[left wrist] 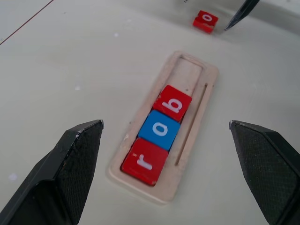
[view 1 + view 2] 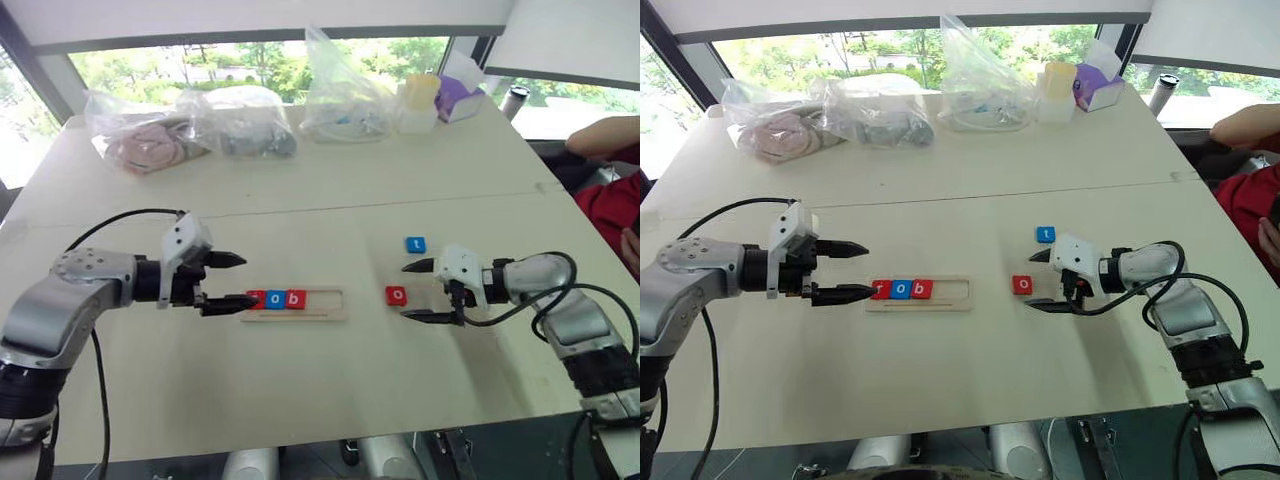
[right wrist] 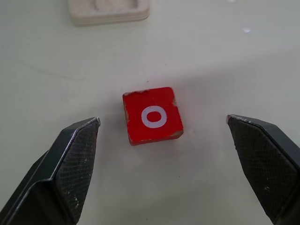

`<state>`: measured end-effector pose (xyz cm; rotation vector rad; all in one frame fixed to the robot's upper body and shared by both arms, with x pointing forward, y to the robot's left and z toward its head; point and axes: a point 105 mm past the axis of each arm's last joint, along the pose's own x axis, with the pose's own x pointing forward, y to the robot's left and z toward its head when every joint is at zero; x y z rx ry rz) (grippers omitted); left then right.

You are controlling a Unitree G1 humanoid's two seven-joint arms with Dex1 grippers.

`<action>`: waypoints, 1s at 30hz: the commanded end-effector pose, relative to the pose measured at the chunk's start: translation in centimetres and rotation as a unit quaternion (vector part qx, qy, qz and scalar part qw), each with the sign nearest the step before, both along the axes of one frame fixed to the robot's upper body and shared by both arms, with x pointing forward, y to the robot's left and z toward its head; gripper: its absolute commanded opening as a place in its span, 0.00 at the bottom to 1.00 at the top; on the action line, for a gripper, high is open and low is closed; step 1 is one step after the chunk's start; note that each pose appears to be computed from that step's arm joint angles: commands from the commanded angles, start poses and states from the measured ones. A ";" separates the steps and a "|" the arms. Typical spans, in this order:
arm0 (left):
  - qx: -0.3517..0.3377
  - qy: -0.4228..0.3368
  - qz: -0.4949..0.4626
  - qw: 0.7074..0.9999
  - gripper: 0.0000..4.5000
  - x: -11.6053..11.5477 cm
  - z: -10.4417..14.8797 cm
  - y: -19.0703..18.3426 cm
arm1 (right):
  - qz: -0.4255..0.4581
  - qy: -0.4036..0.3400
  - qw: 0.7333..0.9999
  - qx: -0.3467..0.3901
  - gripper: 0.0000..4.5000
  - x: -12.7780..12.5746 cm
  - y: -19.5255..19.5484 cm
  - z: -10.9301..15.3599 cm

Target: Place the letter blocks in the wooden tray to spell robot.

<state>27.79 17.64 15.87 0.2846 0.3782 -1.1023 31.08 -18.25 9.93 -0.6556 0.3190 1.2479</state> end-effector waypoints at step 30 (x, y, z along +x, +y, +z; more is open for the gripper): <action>0.034 -0.019 0.032 0.999 1.00 -0.8 -0.3 1.5 | 0.063 0.013 0.996 0.064 0.26 -0.4 12.8 3.2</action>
